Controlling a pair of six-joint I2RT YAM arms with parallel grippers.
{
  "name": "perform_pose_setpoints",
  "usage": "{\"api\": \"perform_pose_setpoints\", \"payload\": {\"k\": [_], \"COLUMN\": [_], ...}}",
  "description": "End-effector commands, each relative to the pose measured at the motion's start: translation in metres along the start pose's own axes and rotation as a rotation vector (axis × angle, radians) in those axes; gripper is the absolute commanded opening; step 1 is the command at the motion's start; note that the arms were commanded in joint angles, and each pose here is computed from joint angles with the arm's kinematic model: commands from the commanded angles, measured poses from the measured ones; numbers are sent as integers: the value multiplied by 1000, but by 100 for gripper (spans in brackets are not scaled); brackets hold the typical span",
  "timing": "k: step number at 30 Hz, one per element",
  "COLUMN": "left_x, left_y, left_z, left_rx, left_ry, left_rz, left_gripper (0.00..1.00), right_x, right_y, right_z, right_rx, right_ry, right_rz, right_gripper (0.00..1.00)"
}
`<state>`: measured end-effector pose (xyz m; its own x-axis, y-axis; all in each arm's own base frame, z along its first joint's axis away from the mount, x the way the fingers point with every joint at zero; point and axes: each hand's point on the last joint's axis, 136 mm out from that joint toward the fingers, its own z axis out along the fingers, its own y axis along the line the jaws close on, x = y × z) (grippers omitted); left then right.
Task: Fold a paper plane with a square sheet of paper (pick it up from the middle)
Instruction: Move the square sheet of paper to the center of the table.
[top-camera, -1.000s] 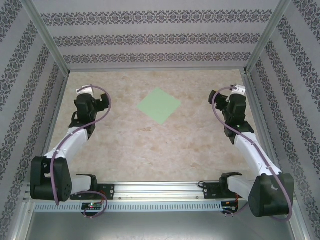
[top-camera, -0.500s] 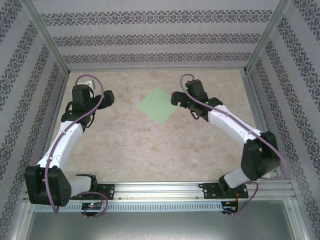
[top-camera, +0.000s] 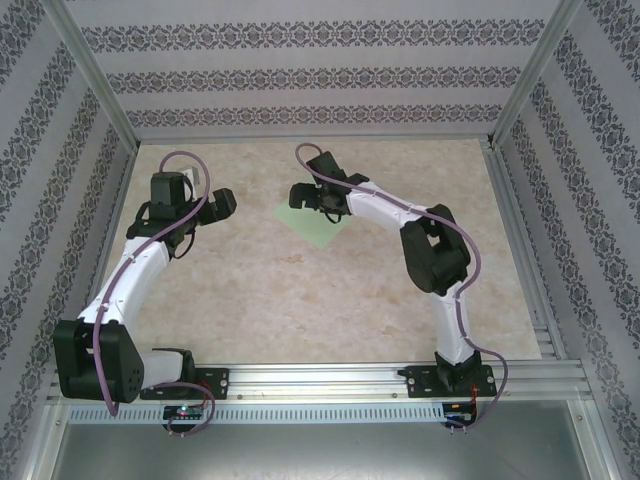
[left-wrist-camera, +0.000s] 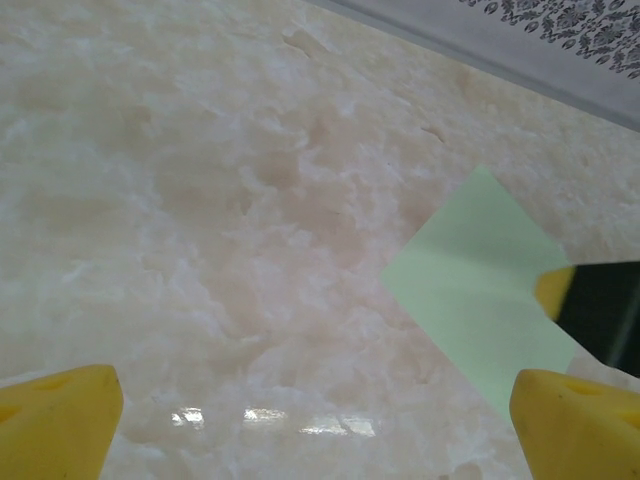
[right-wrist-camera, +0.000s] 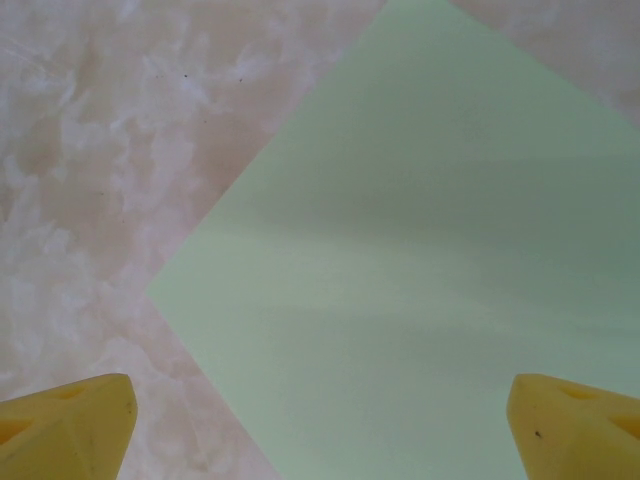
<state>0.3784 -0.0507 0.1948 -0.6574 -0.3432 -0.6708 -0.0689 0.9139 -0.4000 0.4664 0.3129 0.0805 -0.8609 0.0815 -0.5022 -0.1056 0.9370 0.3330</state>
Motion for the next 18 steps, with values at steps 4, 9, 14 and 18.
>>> {"api": "perform_pose_setpoints", "payload": {"k": [4, 9, 14, 18], "left_x": [-7, -3, -2, 0], "left_y": [-10, -9, -11, -12], "left_z": [-1, 2, 4, 6], "left_rx": [33, 32, 43, 51], "left_ry": [-10, 3, 12, 24], "left_rz": [-12, -17, -20, -27], "left_gripper": [100, 100, 100, 100], "right_x": [-9, -9, -3, 3], "right_y": [23, 23, 21, 18], "right_z": [32, 55, 71, 78], "right_rx": [-56, -47, -40, -34], "right_ry": [26, 50, 82, 106], "right_rz": [20, 22, 24, 32], "right_gripper": [95, 96, 96, 96]}}
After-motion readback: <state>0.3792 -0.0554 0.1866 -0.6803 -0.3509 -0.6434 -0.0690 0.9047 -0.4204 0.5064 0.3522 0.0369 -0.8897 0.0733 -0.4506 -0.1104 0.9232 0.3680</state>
